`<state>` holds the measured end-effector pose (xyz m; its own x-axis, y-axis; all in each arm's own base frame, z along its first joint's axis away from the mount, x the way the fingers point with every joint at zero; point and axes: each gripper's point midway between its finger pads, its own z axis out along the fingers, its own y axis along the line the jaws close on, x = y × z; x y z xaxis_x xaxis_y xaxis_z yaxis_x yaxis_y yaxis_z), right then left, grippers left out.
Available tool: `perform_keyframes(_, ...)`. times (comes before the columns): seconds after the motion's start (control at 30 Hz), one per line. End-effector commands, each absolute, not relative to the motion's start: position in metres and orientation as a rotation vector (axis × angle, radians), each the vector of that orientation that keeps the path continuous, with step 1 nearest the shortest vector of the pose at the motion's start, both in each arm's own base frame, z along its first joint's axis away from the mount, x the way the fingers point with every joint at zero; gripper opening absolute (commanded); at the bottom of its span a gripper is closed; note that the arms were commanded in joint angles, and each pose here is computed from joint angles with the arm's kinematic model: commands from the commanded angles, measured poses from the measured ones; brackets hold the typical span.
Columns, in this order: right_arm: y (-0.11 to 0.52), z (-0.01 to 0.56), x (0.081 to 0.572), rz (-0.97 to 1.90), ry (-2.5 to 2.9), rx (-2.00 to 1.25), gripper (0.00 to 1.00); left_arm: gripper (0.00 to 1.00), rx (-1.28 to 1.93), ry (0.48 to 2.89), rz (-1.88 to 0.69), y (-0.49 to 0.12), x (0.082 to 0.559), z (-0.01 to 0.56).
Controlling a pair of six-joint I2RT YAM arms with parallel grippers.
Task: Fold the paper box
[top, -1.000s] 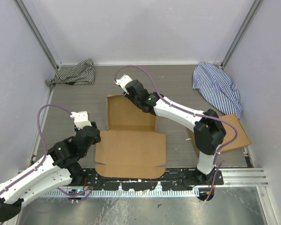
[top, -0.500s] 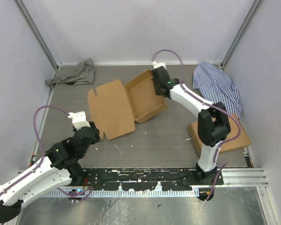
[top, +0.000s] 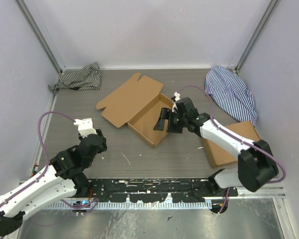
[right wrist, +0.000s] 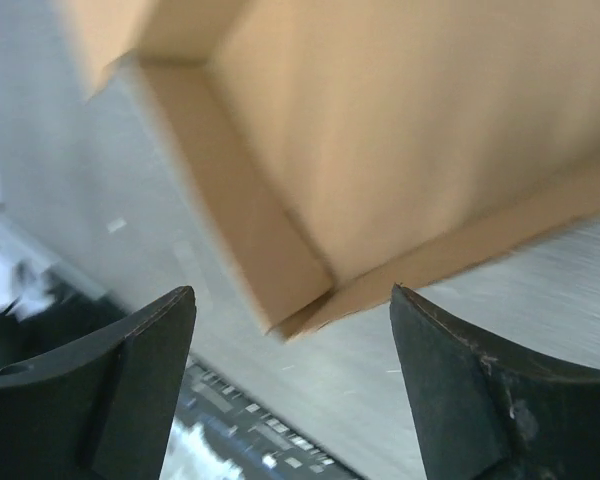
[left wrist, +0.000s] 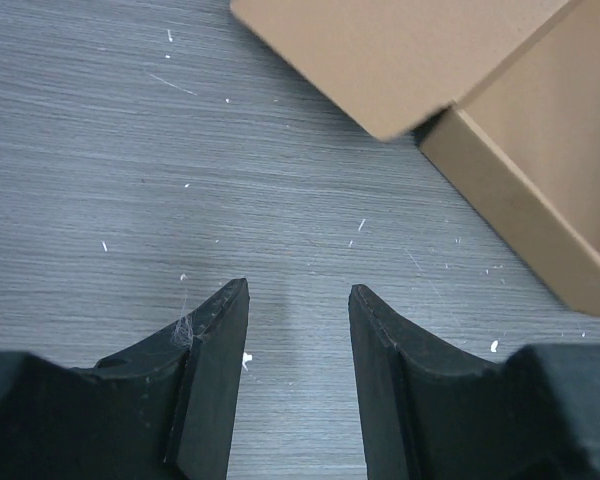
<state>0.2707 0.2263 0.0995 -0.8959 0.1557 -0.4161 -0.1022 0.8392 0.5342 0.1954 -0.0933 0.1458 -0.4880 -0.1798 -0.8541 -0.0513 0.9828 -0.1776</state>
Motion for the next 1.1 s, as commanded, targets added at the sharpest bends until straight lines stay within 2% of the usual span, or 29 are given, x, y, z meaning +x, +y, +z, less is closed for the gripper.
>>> perform_keyframes(0.0,0.298,0.223,0.238,1.301,2.243,-0.311,0.84,0.52,-0.177,2.062,-0.159,-0.095,0.198,0.145)
perform_keyframes(0.1,0.294,0.253,0.246,1.187,2.176,-0.441,0.84,0.52,-0.177,2.066,-0.157,-0.096,0.199,0.144)
perform_keyframes(0.23,0.236,0.249,0.327,0.547,2.175,-0.300,0.84,0.52,-0.177,2.084,-0.169,-0.098,0.197,0.141)
perform_keyframes(0.3,0.206,0.236,0.362,0.364,2.190,-0.196,0.81,0.52,-0.175,2.094,-0.184,-0.100,0.195,0.139)
perform_keyframes(0.43,0.194,0.198,0.396,0.352,2.268,-0.138,0.78,0.55,-0.200,2.102,-0.219,-0.104,0.194,0.143)
perform_keyframes(0.6,0.195,0.151,0.415,0.315,2.348,-0.150,0.70,0.57,-0.216,2.111,-0.272,-0.112,0.193,0.146)
perform_keyframes(0.97,0.183,0.084,0.411,0.211,2.462,-0.120,0.61,0.57,-0.221,2.198,-0.240,-0.128,0.198,0.133)
perform_keyframes(1.07,0.184,0.069,0.403,0.228,2.498,-0.132,0.53,0.58,-0.209,2.226,-0.202,-0.135,0.204,0.132)
